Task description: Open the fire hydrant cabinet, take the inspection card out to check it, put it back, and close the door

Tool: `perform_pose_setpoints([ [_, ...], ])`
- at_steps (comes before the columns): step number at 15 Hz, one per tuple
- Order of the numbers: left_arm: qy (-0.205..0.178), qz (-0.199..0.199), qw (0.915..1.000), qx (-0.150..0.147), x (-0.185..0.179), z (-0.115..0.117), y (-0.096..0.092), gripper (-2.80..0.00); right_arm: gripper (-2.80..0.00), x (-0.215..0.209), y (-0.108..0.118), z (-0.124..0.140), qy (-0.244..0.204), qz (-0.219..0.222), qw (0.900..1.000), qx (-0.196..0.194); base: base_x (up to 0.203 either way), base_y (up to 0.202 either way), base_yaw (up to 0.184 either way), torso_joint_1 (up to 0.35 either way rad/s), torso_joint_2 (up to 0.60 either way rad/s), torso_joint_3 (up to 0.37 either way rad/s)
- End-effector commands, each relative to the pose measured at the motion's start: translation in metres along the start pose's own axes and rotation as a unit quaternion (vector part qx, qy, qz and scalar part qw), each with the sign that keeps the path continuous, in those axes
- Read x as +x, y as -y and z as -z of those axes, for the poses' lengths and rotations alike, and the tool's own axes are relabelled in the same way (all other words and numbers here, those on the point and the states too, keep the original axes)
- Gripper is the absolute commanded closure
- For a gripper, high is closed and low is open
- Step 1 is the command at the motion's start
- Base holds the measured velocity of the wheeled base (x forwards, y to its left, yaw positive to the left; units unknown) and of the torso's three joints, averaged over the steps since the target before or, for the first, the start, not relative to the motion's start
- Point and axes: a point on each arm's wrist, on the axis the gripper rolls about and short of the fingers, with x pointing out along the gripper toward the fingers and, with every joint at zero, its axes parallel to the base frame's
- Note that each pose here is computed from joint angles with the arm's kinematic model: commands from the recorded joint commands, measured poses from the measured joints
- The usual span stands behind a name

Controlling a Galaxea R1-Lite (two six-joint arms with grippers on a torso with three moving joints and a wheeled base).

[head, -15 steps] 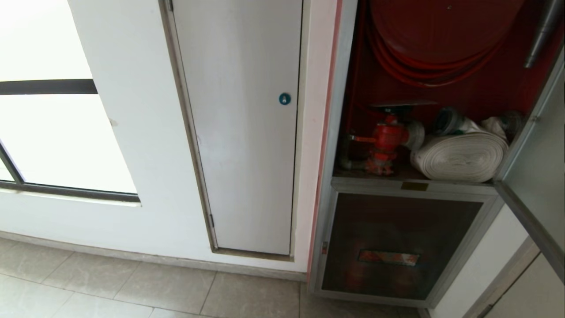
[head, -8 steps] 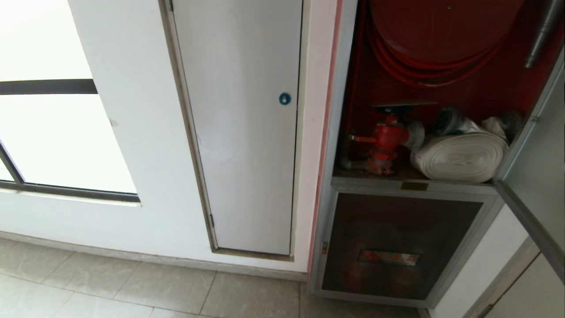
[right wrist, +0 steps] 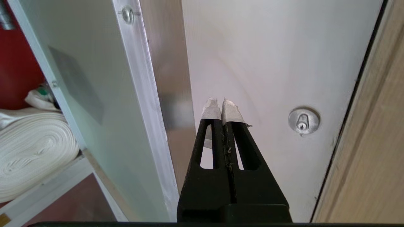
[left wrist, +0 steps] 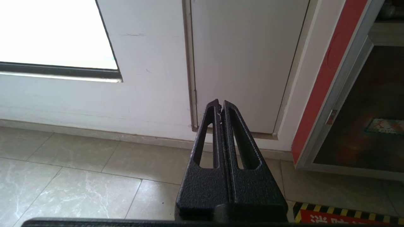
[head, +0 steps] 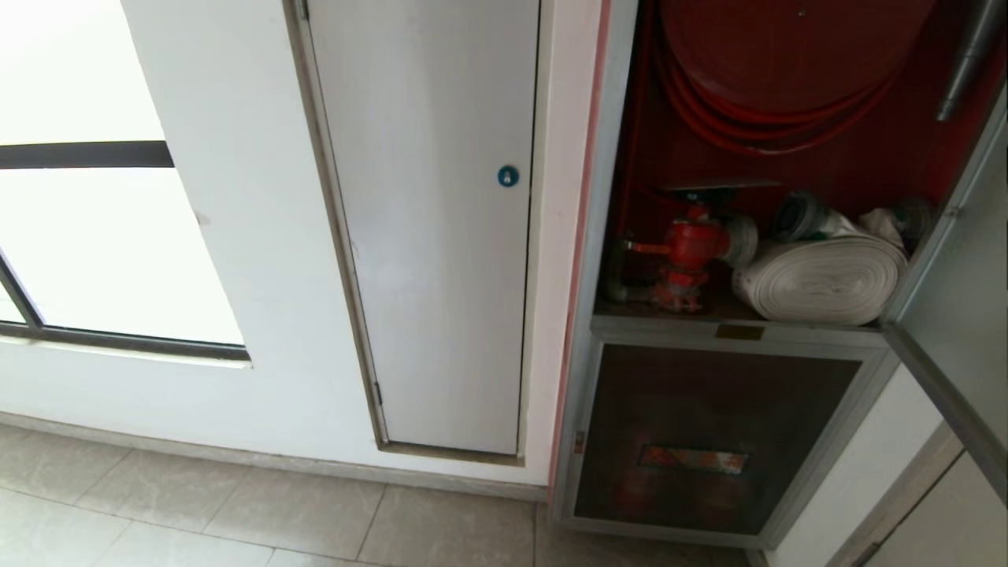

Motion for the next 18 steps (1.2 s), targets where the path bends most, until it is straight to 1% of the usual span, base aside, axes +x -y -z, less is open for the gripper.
perform_pose_setpoints([
  [1, -0.003, 0.000, 1.0000, 0.000, 0.000, 0.002, 0.000, 0.00, 0.00, 0.005, 0.000, 0.004, -0.010, -0.002, 1.000, -0.001, 0.000, 0.000, 0.000, 0.000, 0.00, 0.000],
  [4, -0.003, 0.000, 1.0000, 0.000, 0.000, 0.002, 0.000, 0.00, 0.00, 0.005, -0.002, 0.005, -0.014, -0.032, 0.999, -0.002, 0.000, 0.000, 0.000, 0.000, 0.00, 0.000],
  [9, -0.003, 0.000, 1.0000, 0.000, 0.000, 0.002, 0.000, 0.00, 0.00, -0.003, -0.003, 0.008, -0.015, -0.047, 0.999, 0.000, 0.000, 0.000, 0.000, 0.000, 0.00, 0.000],
  [13, -0.003, 0.000, 1.0000, 0.000, 0.000, 0.002, 0.000, 0.00, 0.00, -0.018, -0.010, 0.010, -0.009, -0.096, 0.995, 0.007, 0.000, 0.000, 0.000, 0.000, 0.00, 0.000],
  [18, -0.003, 0.000, 1.0000, 0.000, 0.000, 0.002, 0.000, 0.00, 0.00, -0.033, -0.021, 0.007, 0.003, -0.170, 0.985, 0.023, 0.000, 0.000, 0.000, 0.000, 0.00, 0.000],
])
